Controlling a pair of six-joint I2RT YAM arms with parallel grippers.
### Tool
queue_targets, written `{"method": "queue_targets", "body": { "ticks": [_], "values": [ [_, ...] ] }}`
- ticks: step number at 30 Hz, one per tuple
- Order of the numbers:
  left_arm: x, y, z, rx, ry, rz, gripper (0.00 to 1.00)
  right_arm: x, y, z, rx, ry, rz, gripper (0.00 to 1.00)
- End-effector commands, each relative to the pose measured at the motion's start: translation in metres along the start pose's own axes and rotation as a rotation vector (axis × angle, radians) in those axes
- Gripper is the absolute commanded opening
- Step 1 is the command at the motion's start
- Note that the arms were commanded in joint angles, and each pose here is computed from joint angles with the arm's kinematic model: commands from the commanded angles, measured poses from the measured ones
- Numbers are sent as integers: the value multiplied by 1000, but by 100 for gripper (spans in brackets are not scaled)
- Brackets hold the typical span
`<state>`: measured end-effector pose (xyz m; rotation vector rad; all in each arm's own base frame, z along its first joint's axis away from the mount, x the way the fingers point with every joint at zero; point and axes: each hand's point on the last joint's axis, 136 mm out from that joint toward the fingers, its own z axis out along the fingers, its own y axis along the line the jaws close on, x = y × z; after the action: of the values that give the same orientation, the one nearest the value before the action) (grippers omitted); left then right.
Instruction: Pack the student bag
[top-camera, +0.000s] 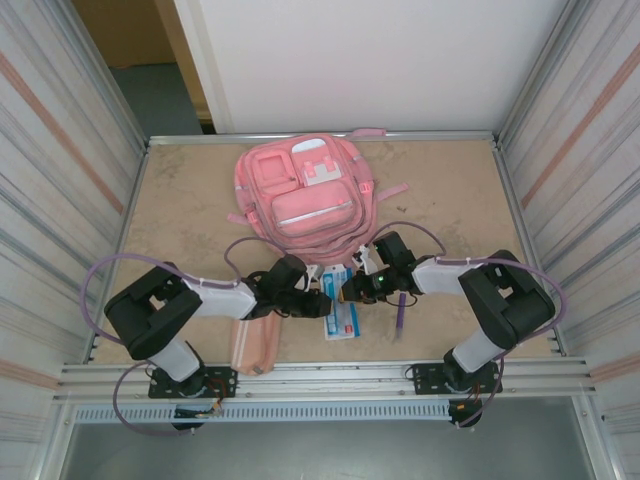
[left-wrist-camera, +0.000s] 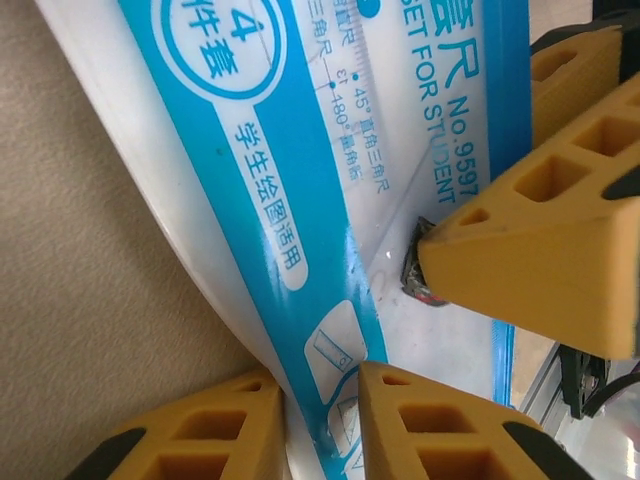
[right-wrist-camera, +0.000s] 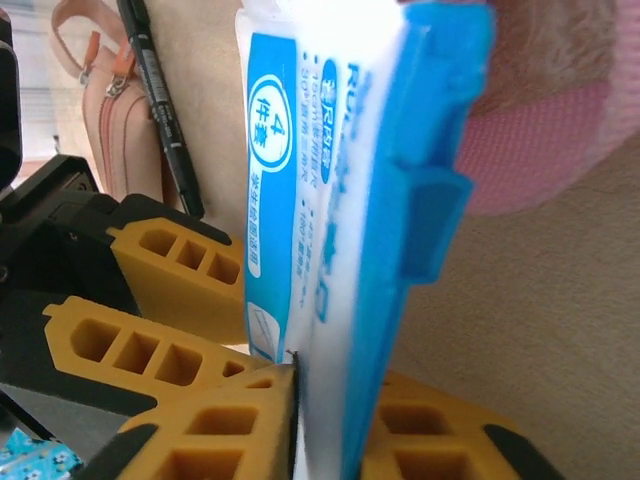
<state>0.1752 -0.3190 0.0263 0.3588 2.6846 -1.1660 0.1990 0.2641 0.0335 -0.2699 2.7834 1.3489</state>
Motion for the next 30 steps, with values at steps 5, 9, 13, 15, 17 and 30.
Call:
{"method": "queue_targets", "body": {
  "ticks": [5, 9, 13, 15, 17, 30],
  "values": [
    [-3, -17, -19, 46, -38, 52, 32, 7, 22, -14, -74, -11, -11, 1],
    [-17, -34, -62, -8, -122, 143, 36, 5, 42, -44, -63, -60, -26, 0],
    [-40, -51, -121, -108, -225, 295, 44, -2, 62, -82, -63, -133, -32, 0],
    [-53, -56, -147, -163, -275, 385, 50, -9, 66, -100, -49, -184, -19, 0],
    [-69, -63, -167, -198, -333, 472, 53, -20, 61, -122, -3, -261, 14, 0],
    [-159, -14, -129, -496, -227, 759, 99, -44, 27, -210, 177, -611, 125, 0]
  ]
}}
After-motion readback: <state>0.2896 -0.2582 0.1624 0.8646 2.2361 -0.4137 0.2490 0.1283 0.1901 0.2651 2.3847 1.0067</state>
